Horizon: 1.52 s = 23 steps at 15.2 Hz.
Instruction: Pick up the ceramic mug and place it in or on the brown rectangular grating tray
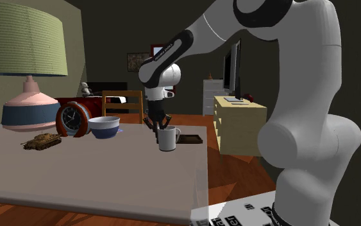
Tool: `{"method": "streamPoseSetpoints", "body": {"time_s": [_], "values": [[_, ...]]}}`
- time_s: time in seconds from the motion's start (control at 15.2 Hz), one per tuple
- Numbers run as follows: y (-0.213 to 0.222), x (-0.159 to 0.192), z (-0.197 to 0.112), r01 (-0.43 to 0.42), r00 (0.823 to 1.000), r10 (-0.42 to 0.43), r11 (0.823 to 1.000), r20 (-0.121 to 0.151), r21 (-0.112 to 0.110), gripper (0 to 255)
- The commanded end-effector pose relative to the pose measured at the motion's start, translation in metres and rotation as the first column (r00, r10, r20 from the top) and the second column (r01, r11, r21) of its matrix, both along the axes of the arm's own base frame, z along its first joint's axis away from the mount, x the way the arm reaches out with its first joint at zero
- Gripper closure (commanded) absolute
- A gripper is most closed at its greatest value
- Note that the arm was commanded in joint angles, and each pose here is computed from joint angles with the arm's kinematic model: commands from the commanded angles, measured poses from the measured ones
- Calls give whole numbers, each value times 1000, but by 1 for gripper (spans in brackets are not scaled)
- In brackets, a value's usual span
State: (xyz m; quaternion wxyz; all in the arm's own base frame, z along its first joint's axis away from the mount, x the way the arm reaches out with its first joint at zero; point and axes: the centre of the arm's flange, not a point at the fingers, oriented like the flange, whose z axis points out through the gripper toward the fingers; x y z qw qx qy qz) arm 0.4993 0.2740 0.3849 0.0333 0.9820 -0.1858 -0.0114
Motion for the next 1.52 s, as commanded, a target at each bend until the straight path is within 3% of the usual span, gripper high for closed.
{"method": "streamPoseSetpoints", "body": {"time_s": [0.0,0.92,1.45], "values": [[1,0,11,0,1000,0,1000,0,0,255],[1,0,85,0,1000,0,1000,0,0,255],[-63,84,97,0,1000,0,1000,0,0,255]]}}
